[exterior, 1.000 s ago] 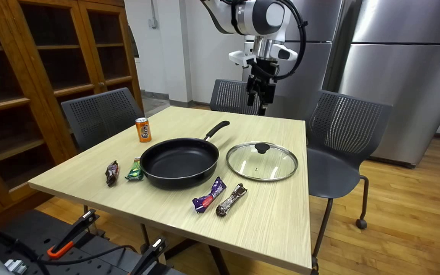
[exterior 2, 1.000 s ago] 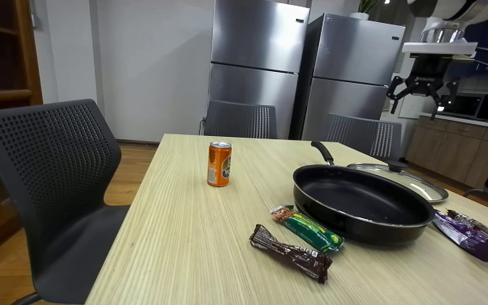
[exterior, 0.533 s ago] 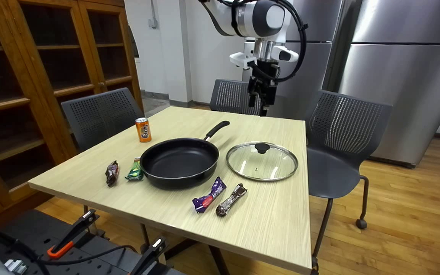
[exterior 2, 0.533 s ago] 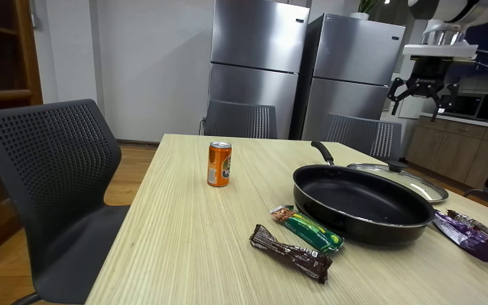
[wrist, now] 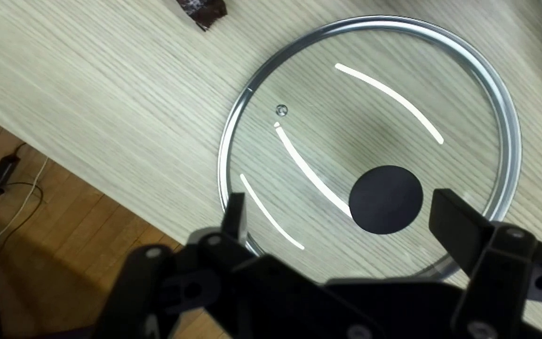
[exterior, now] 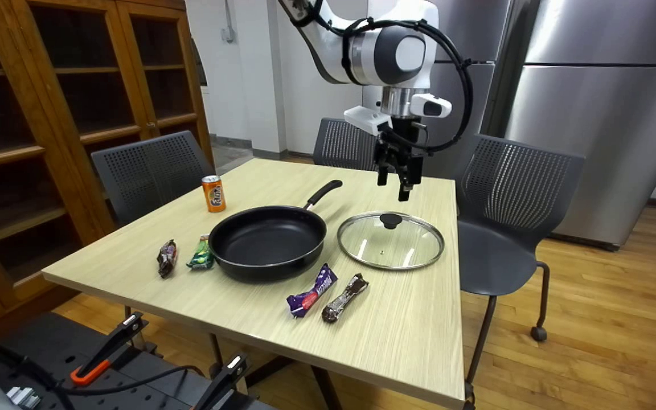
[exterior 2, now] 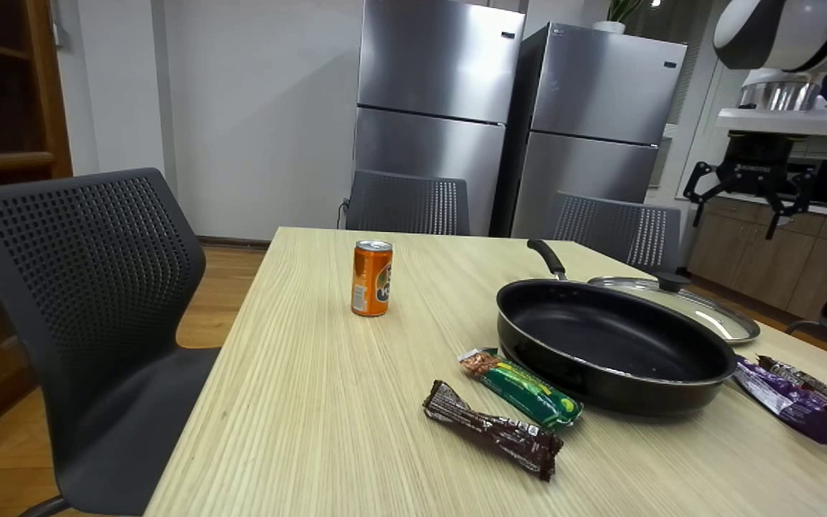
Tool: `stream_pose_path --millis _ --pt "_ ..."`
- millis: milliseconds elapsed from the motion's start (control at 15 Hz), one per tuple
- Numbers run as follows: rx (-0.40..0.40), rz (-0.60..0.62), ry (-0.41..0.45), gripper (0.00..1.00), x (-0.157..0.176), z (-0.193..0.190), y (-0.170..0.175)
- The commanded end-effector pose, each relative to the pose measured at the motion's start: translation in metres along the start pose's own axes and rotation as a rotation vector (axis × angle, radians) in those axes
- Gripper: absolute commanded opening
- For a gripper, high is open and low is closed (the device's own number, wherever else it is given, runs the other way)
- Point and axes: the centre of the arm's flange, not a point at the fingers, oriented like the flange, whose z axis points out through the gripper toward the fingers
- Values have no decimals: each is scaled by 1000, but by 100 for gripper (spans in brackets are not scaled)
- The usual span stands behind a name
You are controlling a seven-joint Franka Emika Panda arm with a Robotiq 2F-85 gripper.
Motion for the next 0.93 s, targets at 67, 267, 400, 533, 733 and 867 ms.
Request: stream_pose_path --millis 67,267,400,533,733,867 --pt "-19 -141 39 100 -47 -7 43" --pt "-28 -231 38 100 -67 -4 60" --pt "-37 -289 33 100 -82 2 67" --pt "-26 -333 32 100 -91 12 71" --pt "-67 -392 52 100 -99 41 73" --pt "-86 -424 59 100 -105 56 74"
